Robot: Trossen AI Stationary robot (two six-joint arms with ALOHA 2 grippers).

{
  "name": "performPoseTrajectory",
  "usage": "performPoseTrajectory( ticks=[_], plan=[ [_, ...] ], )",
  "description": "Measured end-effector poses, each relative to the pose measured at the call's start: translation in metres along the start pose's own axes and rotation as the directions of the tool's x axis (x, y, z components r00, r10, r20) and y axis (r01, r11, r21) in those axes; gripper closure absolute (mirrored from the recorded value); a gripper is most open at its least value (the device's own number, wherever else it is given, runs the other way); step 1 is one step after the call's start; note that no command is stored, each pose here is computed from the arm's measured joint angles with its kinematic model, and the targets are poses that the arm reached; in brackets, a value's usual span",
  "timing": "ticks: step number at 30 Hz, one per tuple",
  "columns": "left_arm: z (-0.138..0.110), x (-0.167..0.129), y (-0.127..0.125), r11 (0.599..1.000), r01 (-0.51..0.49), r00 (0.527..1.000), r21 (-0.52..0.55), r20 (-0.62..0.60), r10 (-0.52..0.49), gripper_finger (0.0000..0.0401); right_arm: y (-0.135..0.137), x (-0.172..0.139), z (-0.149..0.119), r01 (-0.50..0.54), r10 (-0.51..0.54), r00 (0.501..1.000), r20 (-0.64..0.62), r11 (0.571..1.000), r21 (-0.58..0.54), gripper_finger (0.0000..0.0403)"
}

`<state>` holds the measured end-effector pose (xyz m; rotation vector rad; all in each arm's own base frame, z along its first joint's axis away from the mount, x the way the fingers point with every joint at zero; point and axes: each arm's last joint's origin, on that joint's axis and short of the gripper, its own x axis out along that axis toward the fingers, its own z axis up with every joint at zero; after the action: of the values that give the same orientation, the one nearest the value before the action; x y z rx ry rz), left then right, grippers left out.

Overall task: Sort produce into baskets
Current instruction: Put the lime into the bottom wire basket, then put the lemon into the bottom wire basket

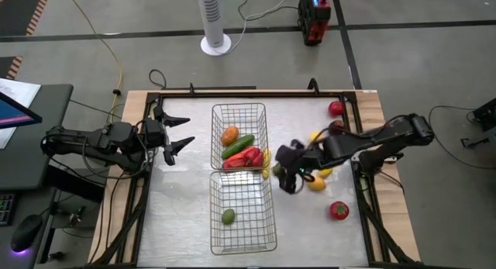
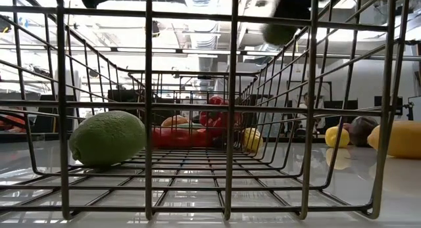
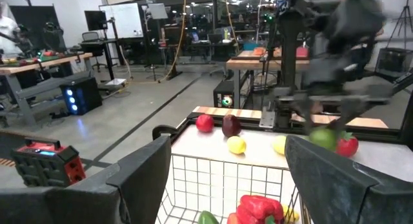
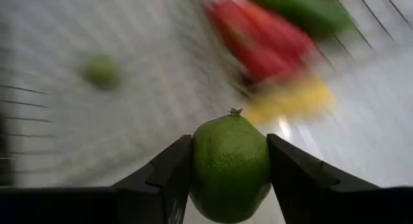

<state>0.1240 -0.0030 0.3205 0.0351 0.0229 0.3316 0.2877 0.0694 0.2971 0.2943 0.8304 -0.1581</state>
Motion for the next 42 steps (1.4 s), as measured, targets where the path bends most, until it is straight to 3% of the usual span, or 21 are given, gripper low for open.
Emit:
performPoseTrajectory(
  ticks=[3, 7, 16, 20, 25, 33, 37, 42],
  plan=[
    [0.0, 0.0, 0.0, 1.0, 0.0, 1.0, 0.0, 0.0, 0.0, 0.0109, 0.023, 0.004, 0.006, -0.094, 0.109, 0.987, 0.12, 0.987, -0.129, 0.0188],
    [0.0, 0.0, 0.0, 1.0, 0.0, 1.0, -0.001, 0.0, 0.0, 0.0109, 0.034, 0.017, 0.005, -0.08, 0.108, 0.981, 0.161, 0.983, -0.167, 0.0174],
    [0.0, 0.0, 0.0, 1.0, 0.0, 1.0, -0.001, 0.001, 0.0, 0.0109, 0.024, 0.028, 0.001, -0.074, 0.08, 0.995, 0.054, 0.992, -0.105, 0.0091],
    [0.0, 0.0, 0.0, 1.0, 0.0, 1.0, -0.001, 0.0, 0.0, 0.0109, 0.011, 0.015, -0.015, 0.028, -0.035, 0.992, -0.122, 0.998, -0.062, 0.0071],
    [0.0, 0.0, 0.0, 1.0, 0.0, 1.0, -0.001, 0.0, 0.0, 0.0109, -0.007, 0.012, -0.052, 0.235, -0.228, 0.888, -0.399, 0.971, -0.033, 0.0079],
    [0.0, 0.0, 0.0, 1.0, 0.0, 1.0, -0.008, 0.002, 0.0, 0.0109, -0.023, 0.029, -0.113, 0.303, -0.314, 0.756, -0.574, 0.945, -0.118, 0.0095],
    [0.001, 0.0, 0.0, 1.0, 0.0, 1.0, -0.011, 0.006, 0.0, 0.0109, -0.031, 0.036, -0.131, 0.318, -0.335, 0.733, -0.592, 0.938, -0.138, 0.0097],
    [0.001, 0.0, 0.0, 1.0, 0.0, 1.0, -0.011, 0.006, 0.0, 0.0109, -0.039, 0.046, -0.144, 0.304, -0.319, 0.743, -0.588, 0.944, -0.128, 0.0099]
  ],
)
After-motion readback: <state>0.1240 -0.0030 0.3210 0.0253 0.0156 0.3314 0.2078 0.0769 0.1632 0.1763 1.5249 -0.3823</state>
